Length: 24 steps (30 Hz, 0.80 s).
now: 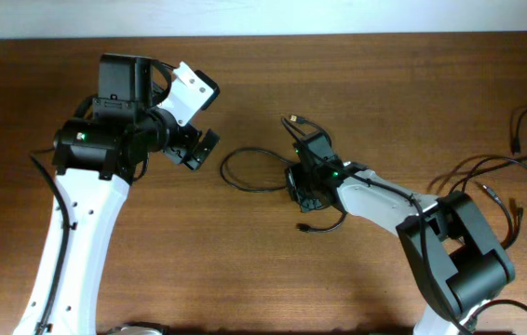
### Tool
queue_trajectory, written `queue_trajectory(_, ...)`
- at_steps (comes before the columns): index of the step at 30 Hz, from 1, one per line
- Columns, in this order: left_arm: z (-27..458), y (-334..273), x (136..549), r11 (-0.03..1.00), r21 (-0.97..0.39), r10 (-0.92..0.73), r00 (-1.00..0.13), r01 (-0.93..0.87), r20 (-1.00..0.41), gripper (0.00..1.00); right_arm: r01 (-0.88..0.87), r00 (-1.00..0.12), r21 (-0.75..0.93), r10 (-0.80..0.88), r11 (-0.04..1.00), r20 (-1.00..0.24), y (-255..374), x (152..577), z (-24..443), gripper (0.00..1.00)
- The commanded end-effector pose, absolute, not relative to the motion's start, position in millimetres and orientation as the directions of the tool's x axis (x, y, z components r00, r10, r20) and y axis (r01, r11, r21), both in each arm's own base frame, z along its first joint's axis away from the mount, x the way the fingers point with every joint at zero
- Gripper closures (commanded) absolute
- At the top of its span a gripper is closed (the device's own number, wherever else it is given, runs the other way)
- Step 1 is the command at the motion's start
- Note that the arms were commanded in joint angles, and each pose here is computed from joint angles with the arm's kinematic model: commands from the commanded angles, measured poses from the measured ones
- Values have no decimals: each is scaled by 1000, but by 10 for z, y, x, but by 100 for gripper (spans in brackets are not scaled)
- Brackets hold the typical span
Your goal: Untangle cables
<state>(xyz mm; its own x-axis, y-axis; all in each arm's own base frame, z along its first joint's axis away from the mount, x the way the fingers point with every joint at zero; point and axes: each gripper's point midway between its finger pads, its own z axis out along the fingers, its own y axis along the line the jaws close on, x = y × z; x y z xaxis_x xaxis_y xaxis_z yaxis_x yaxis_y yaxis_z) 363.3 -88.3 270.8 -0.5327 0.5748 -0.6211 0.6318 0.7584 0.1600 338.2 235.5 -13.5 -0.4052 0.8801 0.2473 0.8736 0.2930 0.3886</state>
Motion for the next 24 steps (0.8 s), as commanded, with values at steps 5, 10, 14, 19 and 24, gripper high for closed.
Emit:
queue_trajectory(5, 2719, -928, 3626, 742, 160, 587, -515, 651, -625, 1, 490, -794, 546, 607, 680, -42, 2374, 3348, 300, 96)
queue_trajectory(10, 2720, -927, 3629, 742, 161, 587, -514, 651, -625, 1, 231, -796, 737, 559, 635, -232, 2354, 3317, 1650, 96)
queue_trajectory(14, 2720, -927, 3629, 742, 161, 587, -514, 651, -625, 1, 94, -721, 828, 611, 553, -327, 2193, 3182, 2480, 96)
queue_trajectory(19, 2724, -927, 3634, 742, 163, 587, -513, 650, -627, 1, 19, -542, 822, 697, 569, -470, 1755, 3093, 3037, 96)
queue_trajectory(24, 2724, -927, 3634, 742, 163, 587, -513, 650, -627, 1, 387, -576, 668, 732, 636, -363, 1489, 2989, 2105, 56)
